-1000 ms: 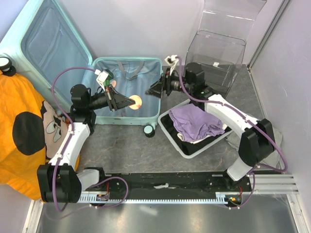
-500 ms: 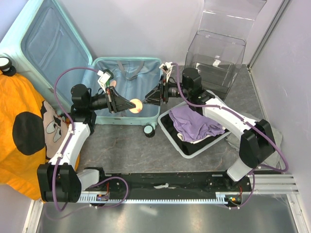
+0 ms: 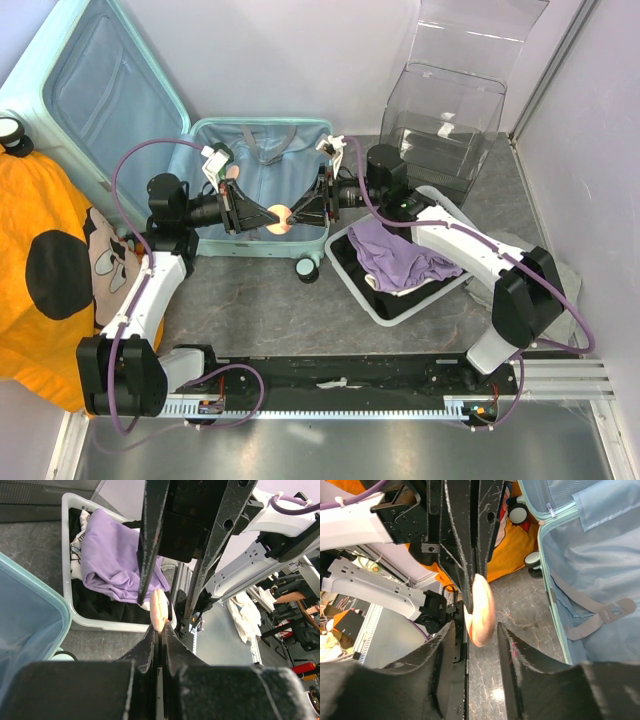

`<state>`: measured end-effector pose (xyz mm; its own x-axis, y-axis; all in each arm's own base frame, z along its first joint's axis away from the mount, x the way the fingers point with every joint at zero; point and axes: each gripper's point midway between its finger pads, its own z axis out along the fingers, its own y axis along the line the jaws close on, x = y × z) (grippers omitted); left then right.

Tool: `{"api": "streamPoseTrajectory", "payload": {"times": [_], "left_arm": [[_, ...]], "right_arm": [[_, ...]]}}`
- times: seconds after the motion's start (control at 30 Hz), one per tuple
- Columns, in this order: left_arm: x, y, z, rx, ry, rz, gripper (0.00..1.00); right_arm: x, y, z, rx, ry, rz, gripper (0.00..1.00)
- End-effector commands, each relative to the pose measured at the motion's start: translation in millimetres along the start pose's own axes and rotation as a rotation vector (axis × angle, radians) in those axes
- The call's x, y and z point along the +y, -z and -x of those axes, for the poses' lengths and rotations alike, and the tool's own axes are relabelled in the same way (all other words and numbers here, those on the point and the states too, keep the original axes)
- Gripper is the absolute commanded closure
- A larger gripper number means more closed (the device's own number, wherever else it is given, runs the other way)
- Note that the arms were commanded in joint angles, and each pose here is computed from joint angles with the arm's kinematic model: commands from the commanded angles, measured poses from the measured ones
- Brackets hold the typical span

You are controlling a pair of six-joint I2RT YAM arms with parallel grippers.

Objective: Open, take out, and arrange the luggage
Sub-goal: Pick up the personal item from the luggage.

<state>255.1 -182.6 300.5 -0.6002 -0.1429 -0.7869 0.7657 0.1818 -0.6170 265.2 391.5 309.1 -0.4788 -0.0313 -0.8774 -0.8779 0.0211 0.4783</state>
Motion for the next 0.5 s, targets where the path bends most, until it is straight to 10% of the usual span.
{"api": "streamPoseTrajectory", "payload": {"times": [0.0,0.3,0.47], "left_arm": [[0.0,-1.2,-2.7,0.017,-0.035,-0.020,0.98],[1.4,-0.8,-5.6,0.021,-0.039,-0.015,0.96],[1.7,3.0,1.6,-0.003,-0.124,0.056,0.38]], "right_arm": [[20.5,-2.7,9.0,-0.022,0.061,0.074,0.58],[18.1,-4.0,15.4,-0.053,0.075,0.048,1.00],[-19.0,11.2,27.3,-0.051,0.162,-0.195,1.00]]}}
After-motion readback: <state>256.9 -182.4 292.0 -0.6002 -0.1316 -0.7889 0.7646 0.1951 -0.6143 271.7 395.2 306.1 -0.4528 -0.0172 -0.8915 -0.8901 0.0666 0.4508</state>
